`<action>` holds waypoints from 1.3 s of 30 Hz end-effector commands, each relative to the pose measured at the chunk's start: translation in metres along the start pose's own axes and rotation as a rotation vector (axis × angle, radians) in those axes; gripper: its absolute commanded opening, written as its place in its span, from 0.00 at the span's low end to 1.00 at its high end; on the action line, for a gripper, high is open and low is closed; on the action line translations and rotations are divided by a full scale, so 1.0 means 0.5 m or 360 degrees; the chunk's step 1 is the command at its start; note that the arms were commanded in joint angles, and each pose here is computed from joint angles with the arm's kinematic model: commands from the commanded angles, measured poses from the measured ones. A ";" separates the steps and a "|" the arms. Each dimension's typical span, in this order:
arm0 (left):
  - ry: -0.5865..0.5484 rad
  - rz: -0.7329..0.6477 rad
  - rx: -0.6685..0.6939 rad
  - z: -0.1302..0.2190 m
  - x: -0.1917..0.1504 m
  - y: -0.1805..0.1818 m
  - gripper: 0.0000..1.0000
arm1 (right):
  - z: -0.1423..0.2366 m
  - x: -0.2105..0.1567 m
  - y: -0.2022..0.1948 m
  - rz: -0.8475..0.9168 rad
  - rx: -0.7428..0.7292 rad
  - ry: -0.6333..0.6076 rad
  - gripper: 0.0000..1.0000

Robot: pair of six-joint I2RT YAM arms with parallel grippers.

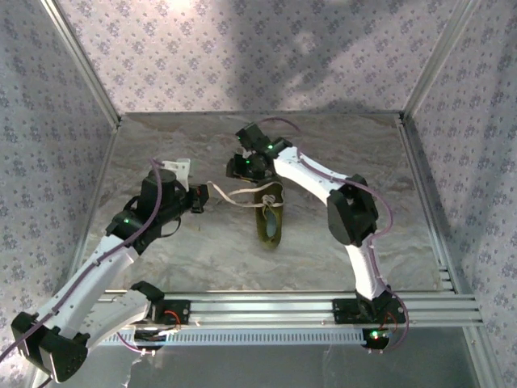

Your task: Tie the shoes

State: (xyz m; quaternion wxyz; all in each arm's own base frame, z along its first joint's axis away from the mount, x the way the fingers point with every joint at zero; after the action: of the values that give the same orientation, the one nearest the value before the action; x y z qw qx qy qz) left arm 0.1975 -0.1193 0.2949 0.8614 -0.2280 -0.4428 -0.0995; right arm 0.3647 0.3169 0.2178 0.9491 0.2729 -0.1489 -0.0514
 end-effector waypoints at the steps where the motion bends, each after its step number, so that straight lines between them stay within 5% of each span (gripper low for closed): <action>1: 0.0020 0.0027 -0.0013 -0.008 0.011 -0.009 0.00 | 0.101 0.028 -0.034 0.0024 -0.0069 -0.0298 0.48; 5: 0.0090 0.0032 -0.0016 -0.027 0.026 -0.021 0.00 | 0.137 0.012 -0.117 -0.0001 -0.0262 -0.0406 0.46; 19: 0.0374 -0.0380 0.0080 -0.142 0.113 -0.064 0.00 | 0.259 -0.062 -0.241 0.0200 -0.0263 -0.0668 0.44; 39: 0.0333 -0.1069 -0.0104 -0.292 0.190 -0.101 0.00 | 0.282 -0.079 -0.289 0.0123 -0.0231 -0.0629 0.43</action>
State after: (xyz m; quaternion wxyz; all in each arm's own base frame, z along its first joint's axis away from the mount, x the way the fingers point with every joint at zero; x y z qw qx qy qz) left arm 0.3343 -0.2231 0.3051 0.8439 -0.0850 -0.3850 -0.3640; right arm 0.2860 0.1350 0.2418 0.9206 0.1792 -0.3362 -0.0858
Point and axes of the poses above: each hand's point on the last joint's axis, 136 mm out from that joint toward the fingers, its own z axis back along the fingers, its own y axis along the line the jaws close on, x = y × z, the point moved 10 cm from there along z, back along the fingers, and after that the axes turned 7 degrees about -z, right-handed, at the moved point
